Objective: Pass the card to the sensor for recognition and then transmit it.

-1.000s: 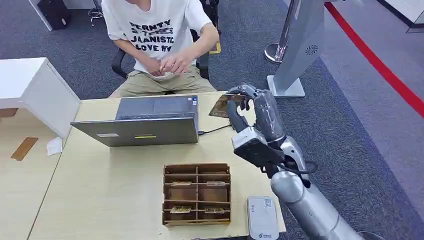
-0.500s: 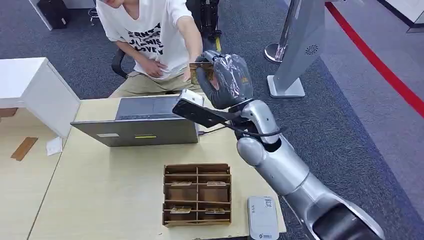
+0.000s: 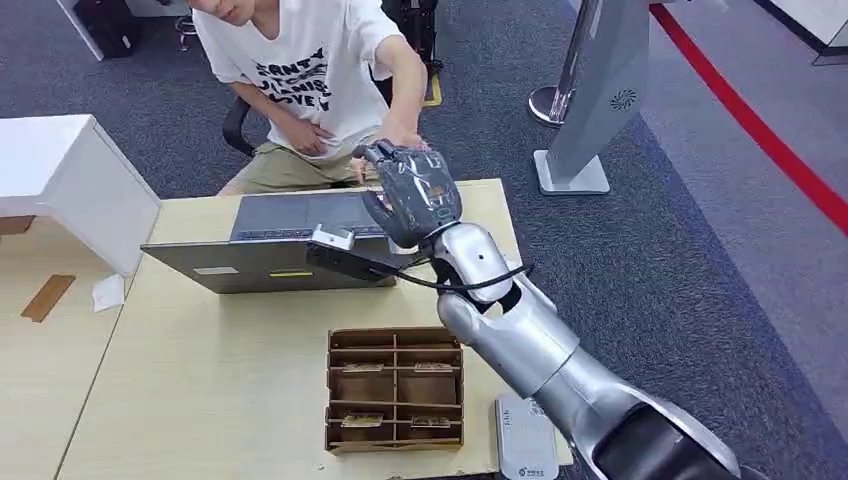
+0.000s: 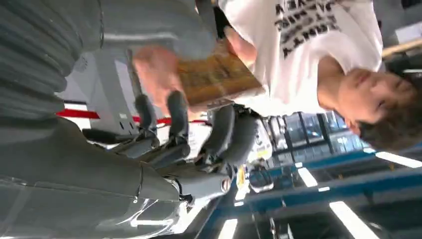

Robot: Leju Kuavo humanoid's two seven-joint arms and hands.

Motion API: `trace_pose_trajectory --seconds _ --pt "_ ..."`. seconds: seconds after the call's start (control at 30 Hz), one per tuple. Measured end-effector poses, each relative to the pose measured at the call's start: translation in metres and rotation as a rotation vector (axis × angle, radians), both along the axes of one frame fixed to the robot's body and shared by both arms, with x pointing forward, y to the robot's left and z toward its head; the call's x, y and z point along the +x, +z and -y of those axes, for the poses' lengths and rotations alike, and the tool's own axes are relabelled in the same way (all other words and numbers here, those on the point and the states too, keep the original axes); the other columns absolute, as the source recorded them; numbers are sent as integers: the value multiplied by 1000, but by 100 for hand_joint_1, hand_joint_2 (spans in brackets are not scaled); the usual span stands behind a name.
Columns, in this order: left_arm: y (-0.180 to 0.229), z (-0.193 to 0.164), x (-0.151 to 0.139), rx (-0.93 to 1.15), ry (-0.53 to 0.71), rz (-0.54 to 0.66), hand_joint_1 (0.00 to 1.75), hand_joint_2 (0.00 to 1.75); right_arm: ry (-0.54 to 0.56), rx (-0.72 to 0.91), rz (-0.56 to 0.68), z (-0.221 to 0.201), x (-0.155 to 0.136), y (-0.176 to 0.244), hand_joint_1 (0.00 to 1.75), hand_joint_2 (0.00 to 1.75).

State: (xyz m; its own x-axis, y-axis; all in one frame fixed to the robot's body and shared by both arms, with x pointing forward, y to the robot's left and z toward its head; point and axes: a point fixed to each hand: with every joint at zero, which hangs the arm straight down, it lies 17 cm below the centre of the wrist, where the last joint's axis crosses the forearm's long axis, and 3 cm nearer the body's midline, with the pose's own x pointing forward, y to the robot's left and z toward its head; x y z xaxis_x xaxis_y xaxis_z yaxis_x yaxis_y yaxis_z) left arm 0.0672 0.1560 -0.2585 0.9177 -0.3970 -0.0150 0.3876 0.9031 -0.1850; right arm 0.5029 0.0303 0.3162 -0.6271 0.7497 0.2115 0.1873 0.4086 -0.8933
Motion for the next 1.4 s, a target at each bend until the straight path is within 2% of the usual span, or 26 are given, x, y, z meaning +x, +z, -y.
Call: trace_pose_trajectory --seconds 0.33,0.5,0.6,0.77,0.93,1.2,1.4 --pt "0 0 0 2 9 0 0 0 14 -9 -55 -7 -2 -20 0 175" --pt "-2 -2 -2 17 33 1 0 0 88 133 -95 -12 -21 -17 0 175" --pt "-4 -5 -5 43 58 -4 0 0 171 291 -149 -12 -38 -7 0 175" --pt "-5 -4 -9 41 140 -8 0 0 458 663 -440 -20 -88 -6 0 175" --pt "-7 -5 -20 40 204 -25 0 0 632 875 -590 -2 -125 -11 0 175" --pt "-8 -4 -23 35 257 -35 0 0 830 968 -742 26 -174 -29 0 175" --pt "-8 -4 -23 35 273 -36 0 0 871 976 -782 39 -189 -38 0 175"
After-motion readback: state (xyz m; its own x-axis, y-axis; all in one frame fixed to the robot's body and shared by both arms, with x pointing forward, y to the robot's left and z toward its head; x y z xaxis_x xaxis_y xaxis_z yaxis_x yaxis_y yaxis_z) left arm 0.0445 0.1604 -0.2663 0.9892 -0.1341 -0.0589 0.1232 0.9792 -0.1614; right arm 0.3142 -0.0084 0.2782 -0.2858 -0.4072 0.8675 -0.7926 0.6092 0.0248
